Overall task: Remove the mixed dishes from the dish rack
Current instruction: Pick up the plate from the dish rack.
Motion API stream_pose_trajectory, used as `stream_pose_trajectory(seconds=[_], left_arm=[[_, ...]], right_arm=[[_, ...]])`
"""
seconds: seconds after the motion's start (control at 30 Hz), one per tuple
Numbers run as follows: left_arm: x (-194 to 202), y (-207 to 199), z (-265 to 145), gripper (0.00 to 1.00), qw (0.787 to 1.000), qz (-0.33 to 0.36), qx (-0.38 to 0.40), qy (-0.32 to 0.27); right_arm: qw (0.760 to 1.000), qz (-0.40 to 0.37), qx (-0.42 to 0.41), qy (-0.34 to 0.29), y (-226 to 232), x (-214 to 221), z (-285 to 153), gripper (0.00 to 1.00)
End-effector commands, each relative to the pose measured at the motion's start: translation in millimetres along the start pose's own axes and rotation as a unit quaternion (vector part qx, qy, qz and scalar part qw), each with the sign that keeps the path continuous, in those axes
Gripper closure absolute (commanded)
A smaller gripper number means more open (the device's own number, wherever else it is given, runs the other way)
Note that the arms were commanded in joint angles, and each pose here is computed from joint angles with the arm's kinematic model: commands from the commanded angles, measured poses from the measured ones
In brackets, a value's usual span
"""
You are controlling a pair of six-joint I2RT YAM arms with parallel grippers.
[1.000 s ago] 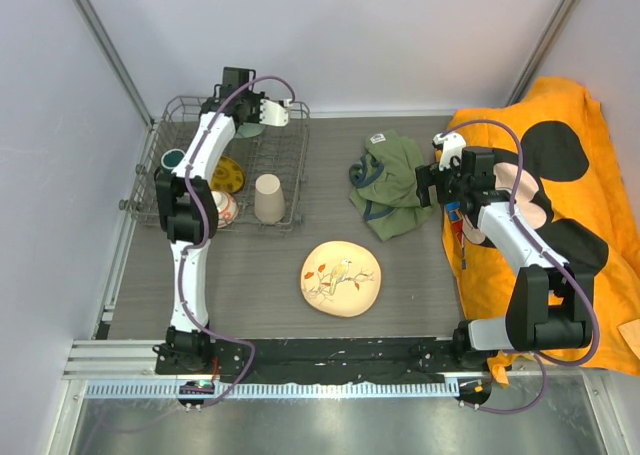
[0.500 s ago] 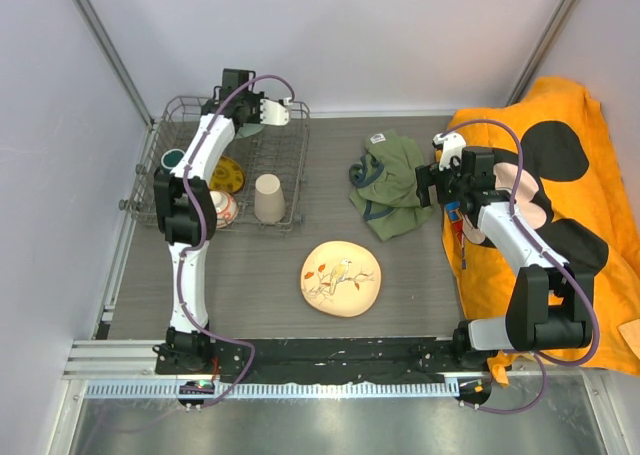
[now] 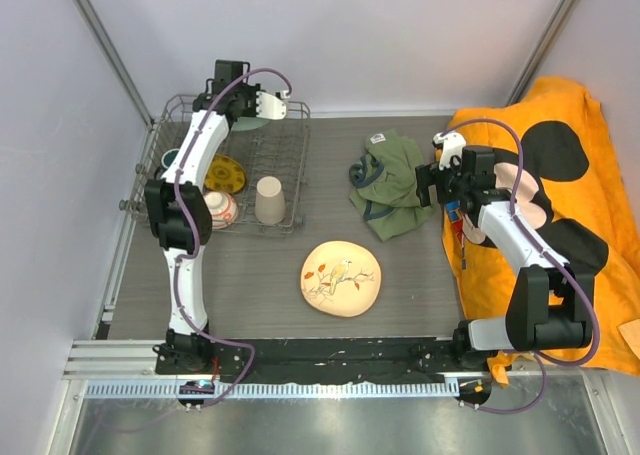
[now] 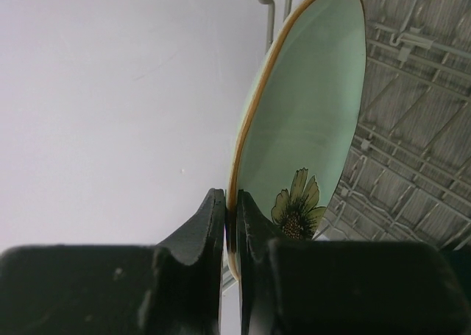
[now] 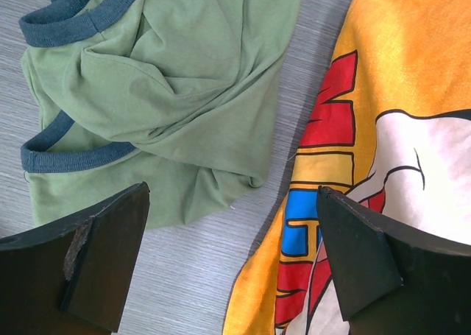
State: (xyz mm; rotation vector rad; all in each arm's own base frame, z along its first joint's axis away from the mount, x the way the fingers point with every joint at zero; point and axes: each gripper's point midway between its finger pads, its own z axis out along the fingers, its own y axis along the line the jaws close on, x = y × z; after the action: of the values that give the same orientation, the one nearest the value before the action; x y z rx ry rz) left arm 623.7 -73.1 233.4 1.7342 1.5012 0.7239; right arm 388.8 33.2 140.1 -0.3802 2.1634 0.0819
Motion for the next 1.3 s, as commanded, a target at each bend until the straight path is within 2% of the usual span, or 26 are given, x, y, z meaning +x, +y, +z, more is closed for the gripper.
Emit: stream_pose_trajectory(seconds=[0.0, 0.23, 0.5, 0.7, 1.07, 1.27], left_arm=[[3, 87, -78, 1.0, 0.992, 0.026, -0.126, 0.015], [2, 93, -105, 1.0, 0.991, -0.001, -0.135, 0.006], [-9, 92, -145, 1.0, 0.982, -0.108, -0.149, -0.032], [-23, 77, -163, 1.0, 0.971, -0.195, -0.118, -0.074], [-65, 71, -194, 1.0, 0.938, -0.28, -0.085, -0.187], [-91, 63, -217, 1.0, 0.916, -0.308, -0.056, -0.251]], right_arm=[[0.999, -0.004, 0.001, -0.036, -3, -28, -5, 0.0], [0.999, -0.004, -0.003, -0.04, -1, -30, -7, 0.0], [0.999, 0.001, -0.01, -0.046, 2, -34, -10, 0.01], [0.998, 0.008, -0.034, -0.054, 17, -43, -14, 0.0], [0.988, -0.006, -0.108, -0.11, 78, -110, -33, 0.01], [0.972, -0.015, -0.173, -0.156, 100, -160, -43, 0.01]])
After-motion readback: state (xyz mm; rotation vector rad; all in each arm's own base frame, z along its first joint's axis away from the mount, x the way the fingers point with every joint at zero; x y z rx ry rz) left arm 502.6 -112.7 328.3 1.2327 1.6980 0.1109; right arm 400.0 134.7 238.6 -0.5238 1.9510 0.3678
